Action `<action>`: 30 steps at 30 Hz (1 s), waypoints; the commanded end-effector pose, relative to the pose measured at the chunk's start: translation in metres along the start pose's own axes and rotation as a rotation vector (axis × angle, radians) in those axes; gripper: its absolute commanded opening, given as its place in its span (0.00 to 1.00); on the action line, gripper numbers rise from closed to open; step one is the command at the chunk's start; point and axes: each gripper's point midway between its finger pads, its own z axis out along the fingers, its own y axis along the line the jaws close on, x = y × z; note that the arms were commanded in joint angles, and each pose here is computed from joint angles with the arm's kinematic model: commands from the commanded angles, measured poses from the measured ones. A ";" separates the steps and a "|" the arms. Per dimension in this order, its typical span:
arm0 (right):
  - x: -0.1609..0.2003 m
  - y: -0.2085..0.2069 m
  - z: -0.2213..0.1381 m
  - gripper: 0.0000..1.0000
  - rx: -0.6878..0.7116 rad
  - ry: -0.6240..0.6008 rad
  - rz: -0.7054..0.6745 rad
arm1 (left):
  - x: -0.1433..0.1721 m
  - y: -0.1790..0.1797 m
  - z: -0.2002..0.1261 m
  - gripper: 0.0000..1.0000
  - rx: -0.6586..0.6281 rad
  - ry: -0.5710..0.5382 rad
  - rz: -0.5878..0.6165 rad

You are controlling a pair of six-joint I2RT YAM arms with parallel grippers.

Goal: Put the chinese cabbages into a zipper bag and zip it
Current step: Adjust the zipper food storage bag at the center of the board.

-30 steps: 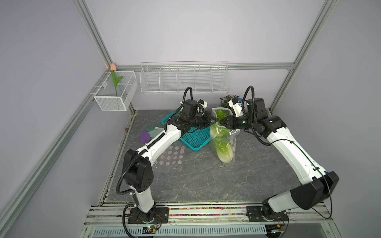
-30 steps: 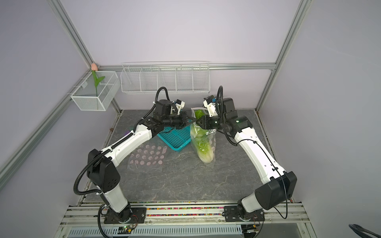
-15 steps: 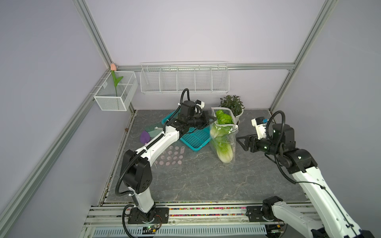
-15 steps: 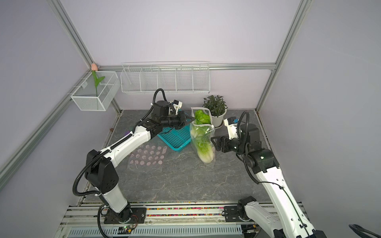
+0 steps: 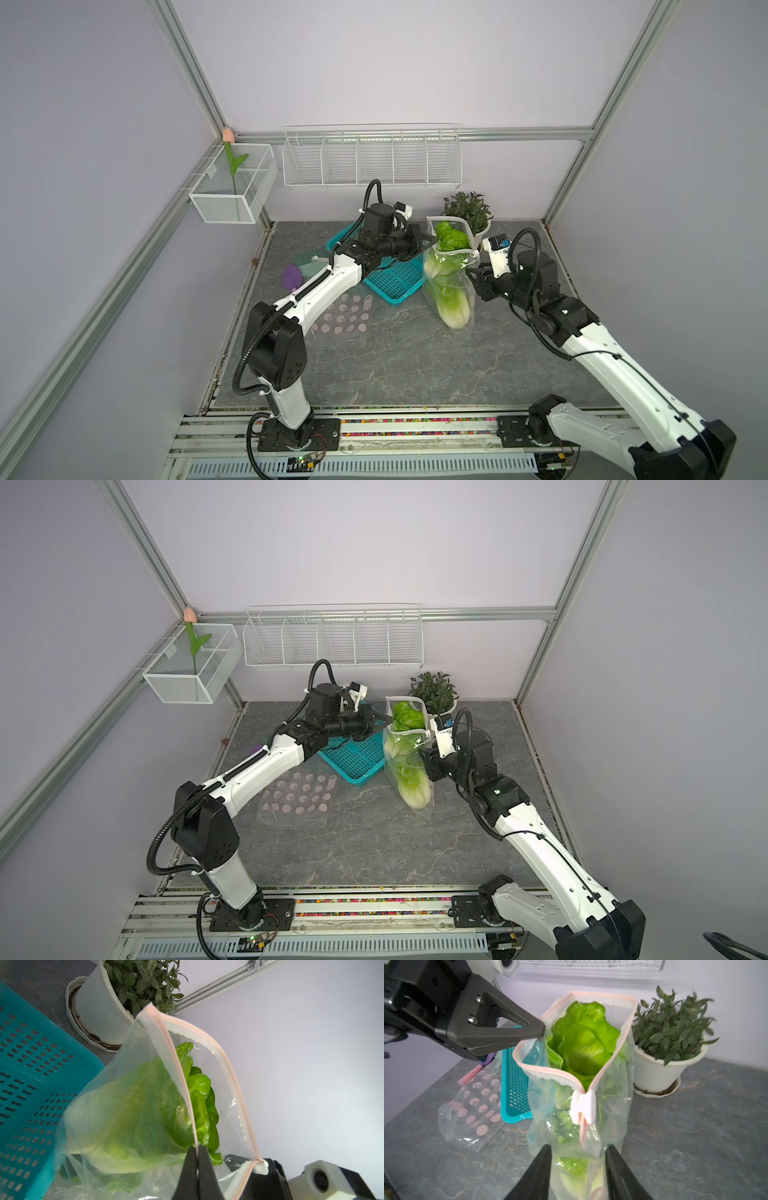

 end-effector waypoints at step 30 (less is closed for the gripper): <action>-0.043 -0.005 -0.007 0.07 -0.038 -0.141 -0.103 | -0.002 -0.033 -0.020 0.00 0.093 -0.053 -0.022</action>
